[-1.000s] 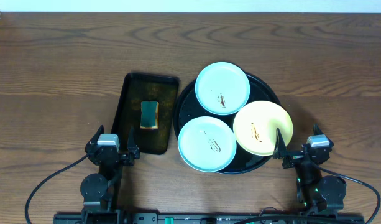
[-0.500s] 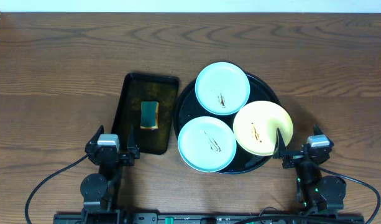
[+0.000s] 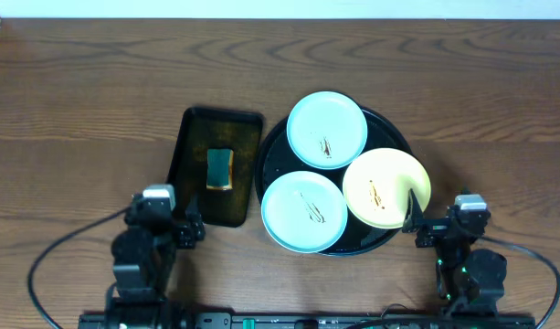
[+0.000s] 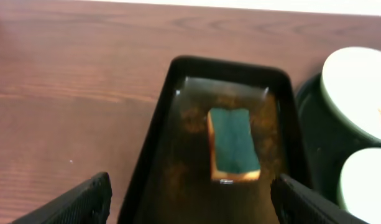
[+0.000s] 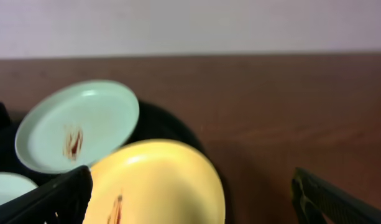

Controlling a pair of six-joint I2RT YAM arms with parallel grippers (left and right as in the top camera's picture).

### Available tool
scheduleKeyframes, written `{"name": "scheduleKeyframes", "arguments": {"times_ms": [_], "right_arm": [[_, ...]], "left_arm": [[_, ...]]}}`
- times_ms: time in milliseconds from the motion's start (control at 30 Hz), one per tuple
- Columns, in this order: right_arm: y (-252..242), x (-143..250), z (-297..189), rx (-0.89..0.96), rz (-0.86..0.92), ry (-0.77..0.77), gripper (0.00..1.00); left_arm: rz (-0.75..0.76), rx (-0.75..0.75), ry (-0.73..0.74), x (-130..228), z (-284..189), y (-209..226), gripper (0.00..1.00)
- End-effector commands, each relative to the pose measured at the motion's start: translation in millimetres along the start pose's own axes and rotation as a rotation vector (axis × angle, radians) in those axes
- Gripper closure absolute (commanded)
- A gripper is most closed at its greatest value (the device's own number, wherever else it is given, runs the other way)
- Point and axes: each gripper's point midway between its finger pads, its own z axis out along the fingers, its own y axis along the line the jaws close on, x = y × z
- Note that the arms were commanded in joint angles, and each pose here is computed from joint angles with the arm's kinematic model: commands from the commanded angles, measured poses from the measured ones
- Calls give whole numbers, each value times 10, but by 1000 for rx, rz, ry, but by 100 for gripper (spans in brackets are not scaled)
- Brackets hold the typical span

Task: Clean dirty plates on tray and stack at the side
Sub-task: 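Move left gripper over the green sponge in the black tray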

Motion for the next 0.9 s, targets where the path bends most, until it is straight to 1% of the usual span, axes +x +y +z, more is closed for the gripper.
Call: {"name": "scheduleKeyframes", "arguments": {"times_ms": [0, 133, 233, 333, 433, 500, 600, 767, 867], "right_arm": [[20, -206, -19, 8, 38, 26, 1], [39, -233, 25, 12, 43, 151, 1], [74, -233, 73, 4, 49, 273, 1], [73, -165, 143, 18, 51, 455, 1], [61, -81, 198, 23, 18, 607, 1], [68, -38, 246, 23, 23, 698, 1], [205, -11, 360, -47, 62, 796, 1], [258, 57, 431, -78, 77, 834, 1], [127, 57, 443, -9, 49, 829, 1]], "left_arm": [[-31, 9, 31, -301, -71, -34, 18], [-39, 3, 155, -364, -55, -40, 18], [-47, -5, 281, -350, -48, -39, 18], [-63, 20, 422, -356, -84, -101, 18], [-75, 39, 502, -391, -123, -148, 18], [-78, 38, 530, -402, -140, -151, 18], [-79, 37, 542, -386, -151, -150, 18], [-83, 57, 526, -423, -132, -184, 18], [-104, 58, 471, -543, -67, -193, 18]]}}
